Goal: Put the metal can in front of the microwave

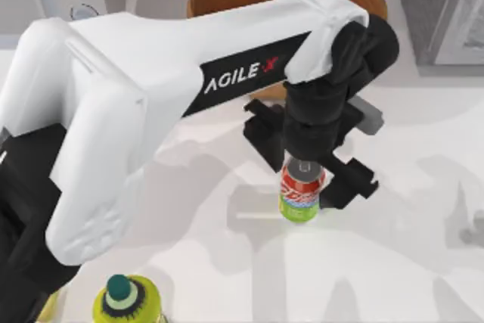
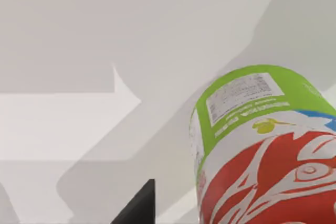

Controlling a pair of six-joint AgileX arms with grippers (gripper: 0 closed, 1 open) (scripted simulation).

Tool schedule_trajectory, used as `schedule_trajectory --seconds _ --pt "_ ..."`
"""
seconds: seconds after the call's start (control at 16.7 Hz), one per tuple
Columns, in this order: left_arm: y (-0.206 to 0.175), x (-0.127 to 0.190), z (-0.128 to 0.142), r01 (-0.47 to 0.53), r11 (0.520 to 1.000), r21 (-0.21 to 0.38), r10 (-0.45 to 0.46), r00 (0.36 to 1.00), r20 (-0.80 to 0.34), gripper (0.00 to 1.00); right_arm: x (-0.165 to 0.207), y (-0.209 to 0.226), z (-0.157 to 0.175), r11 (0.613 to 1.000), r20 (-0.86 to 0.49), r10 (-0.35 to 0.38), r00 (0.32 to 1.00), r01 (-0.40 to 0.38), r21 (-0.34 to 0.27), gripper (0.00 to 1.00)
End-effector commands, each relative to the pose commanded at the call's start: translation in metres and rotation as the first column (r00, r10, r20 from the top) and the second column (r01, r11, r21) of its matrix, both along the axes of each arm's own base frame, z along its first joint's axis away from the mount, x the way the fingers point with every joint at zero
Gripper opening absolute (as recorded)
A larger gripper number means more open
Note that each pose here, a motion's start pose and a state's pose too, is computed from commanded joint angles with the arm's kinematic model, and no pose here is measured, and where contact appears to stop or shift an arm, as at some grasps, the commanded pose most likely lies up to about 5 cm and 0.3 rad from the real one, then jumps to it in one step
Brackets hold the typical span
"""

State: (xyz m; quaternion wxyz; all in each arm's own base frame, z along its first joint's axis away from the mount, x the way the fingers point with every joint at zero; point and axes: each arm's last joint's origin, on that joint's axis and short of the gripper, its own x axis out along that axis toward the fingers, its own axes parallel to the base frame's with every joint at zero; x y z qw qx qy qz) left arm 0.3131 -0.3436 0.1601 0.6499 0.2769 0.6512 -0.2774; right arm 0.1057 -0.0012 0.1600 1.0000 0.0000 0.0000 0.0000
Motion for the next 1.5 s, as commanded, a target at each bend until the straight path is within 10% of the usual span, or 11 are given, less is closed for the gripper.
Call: schedule_trajectory --seconds 0.48,1.5 --pt "0.000 0.000 0.000 0.000 1.000 0.000 0.000 1.000 0.000 0.02 0.000 0.000 0.000 1.000 0.000 0.000 1.000 0.000 0.000 1.00" --pt "0.000 0.000 0.040 0.000 1.000 0.000 0.000 1.000 0.000 0.00 0.000 0.000 0.000 1.000 0.000 0.000 1.000 0.000 0.000 1.00"
